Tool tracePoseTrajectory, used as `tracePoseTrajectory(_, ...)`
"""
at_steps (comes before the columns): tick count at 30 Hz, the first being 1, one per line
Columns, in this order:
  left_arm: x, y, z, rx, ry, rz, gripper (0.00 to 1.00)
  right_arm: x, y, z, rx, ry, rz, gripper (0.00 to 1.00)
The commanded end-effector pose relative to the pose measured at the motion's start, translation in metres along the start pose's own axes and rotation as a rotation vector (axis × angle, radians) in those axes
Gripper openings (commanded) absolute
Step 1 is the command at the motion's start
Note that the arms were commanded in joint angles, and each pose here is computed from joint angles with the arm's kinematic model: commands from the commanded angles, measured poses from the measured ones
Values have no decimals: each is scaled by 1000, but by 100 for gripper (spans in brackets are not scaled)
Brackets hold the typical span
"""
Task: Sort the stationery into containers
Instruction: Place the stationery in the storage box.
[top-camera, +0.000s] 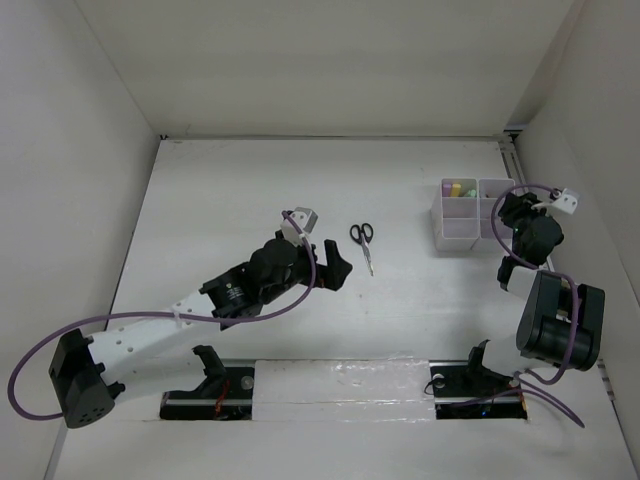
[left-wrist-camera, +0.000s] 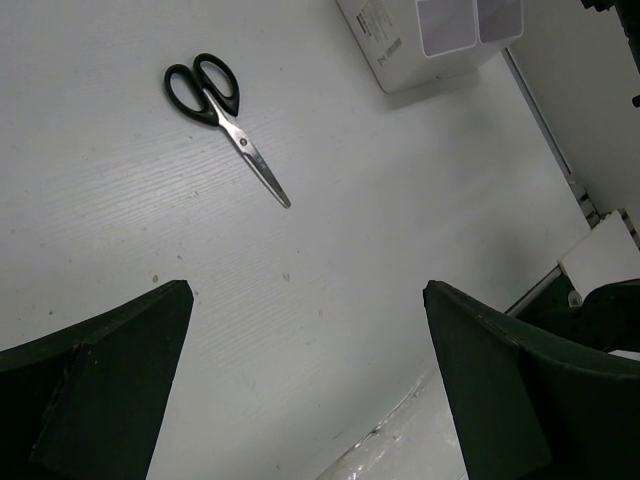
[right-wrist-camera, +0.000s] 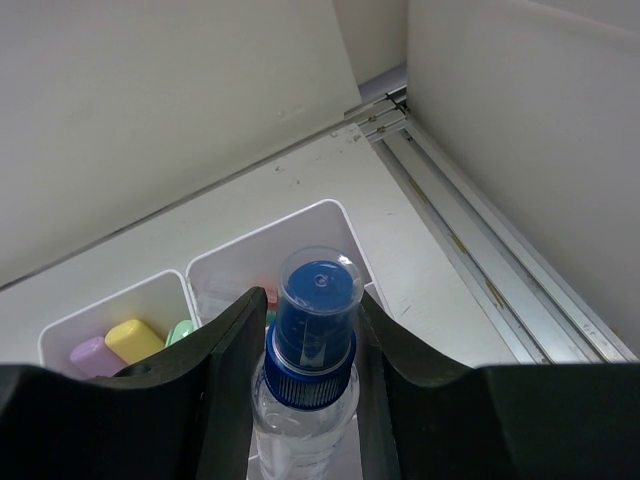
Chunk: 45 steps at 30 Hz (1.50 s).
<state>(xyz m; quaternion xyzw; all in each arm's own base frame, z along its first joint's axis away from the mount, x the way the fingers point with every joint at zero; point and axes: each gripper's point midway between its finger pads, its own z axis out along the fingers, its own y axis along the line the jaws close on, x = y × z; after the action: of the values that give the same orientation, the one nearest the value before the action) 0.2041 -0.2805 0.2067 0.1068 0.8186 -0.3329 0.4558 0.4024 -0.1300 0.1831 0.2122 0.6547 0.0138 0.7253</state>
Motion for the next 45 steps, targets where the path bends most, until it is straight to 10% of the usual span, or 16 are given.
tracePoseTrajectory(1, -23, -13, -2, 34, -51, 6, 100, -32, 7, 9, -17, -84, 4, 28)
tracePoseTrajectory(45, -18, -9, 8, -6, -23, 15, 100, -33, 15, 4, -24, -5, -84, 9)
